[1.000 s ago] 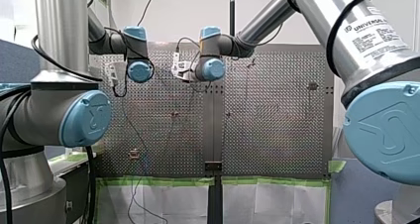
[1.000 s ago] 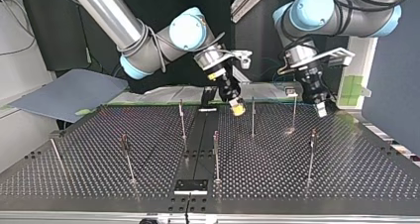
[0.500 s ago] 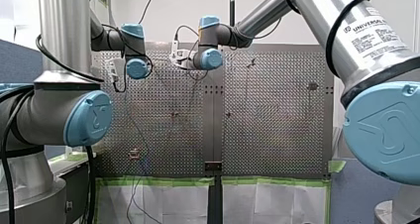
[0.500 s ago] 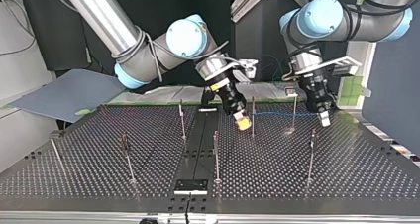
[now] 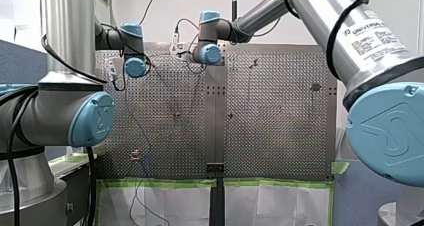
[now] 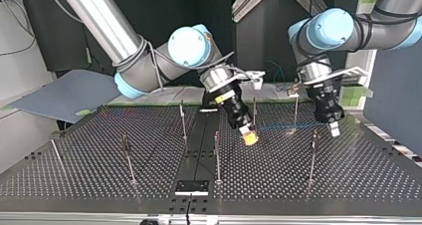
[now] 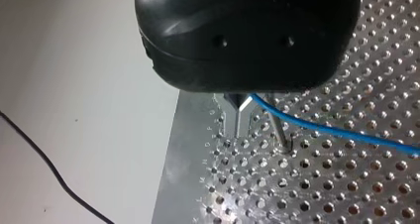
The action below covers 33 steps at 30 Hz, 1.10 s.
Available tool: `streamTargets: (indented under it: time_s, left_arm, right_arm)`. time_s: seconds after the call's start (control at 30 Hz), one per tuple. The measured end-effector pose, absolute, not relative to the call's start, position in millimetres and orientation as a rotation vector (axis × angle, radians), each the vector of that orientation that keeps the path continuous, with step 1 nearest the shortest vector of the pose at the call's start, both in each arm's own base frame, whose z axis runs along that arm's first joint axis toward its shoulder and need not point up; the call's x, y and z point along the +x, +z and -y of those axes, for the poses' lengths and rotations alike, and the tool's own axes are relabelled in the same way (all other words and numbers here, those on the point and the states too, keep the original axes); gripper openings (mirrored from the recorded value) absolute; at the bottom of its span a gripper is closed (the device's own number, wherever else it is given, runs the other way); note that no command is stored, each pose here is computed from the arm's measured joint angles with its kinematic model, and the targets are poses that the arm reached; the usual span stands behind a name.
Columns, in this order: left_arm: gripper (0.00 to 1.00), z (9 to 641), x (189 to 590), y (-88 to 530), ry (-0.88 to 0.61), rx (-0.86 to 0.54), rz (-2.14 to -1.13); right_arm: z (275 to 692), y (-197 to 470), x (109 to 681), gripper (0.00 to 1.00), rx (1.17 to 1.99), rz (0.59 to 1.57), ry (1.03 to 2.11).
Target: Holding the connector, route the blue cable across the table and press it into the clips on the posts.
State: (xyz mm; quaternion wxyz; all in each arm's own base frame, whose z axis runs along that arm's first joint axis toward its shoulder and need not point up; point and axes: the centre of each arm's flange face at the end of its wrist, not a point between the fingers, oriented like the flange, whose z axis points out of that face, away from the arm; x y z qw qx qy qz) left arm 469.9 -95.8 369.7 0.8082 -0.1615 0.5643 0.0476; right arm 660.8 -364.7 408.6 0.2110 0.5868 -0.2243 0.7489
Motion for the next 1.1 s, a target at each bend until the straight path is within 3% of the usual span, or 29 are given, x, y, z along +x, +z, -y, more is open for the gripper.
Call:
streamTargets:
  time_s: [0.57, 1.1]
  left_arm:
    - [0.00, 73.6, 492.1, 366.5, 0.081, -0.344, -1.183]
    - [0.00, 47.8, 526.1, 385.6, 0.011, -0.328, -1.122]
  right_arm:
    - [377.1, 365.9, 673.7, 0.00, 1.683, 0.643, 2.038]
    - [389.3, 365.6, 687.6, 0.00, 1.660, 0.627, 2.055]
